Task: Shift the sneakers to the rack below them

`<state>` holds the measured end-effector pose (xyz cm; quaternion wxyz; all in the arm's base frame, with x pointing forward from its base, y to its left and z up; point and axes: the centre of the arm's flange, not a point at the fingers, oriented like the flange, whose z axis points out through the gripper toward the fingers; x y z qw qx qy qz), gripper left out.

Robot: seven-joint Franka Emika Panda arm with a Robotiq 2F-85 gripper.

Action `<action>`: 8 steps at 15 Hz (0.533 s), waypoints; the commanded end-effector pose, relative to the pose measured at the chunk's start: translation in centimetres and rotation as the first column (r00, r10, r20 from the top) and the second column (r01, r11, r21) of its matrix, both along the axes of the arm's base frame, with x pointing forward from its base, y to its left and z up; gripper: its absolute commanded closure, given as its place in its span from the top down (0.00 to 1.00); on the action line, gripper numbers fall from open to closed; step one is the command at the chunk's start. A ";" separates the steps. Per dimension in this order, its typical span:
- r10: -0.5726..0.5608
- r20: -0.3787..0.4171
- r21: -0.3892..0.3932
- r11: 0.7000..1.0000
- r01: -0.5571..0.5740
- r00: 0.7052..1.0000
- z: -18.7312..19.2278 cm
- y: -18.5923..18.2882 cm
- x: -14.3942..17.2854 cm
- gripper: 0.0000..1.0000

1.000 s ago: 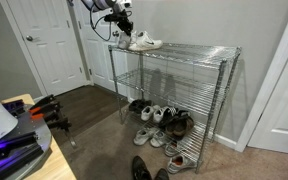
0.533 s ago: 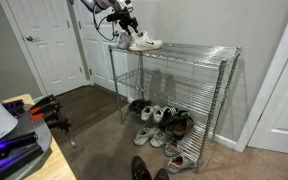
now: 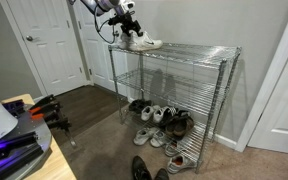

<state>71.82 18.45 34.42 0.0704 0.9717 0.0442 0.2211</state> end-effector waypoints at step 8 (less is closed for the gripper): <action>0.163 -0.089 0.137 0.979 -0.150 0.983 0.1 1.5 -2.0 0.53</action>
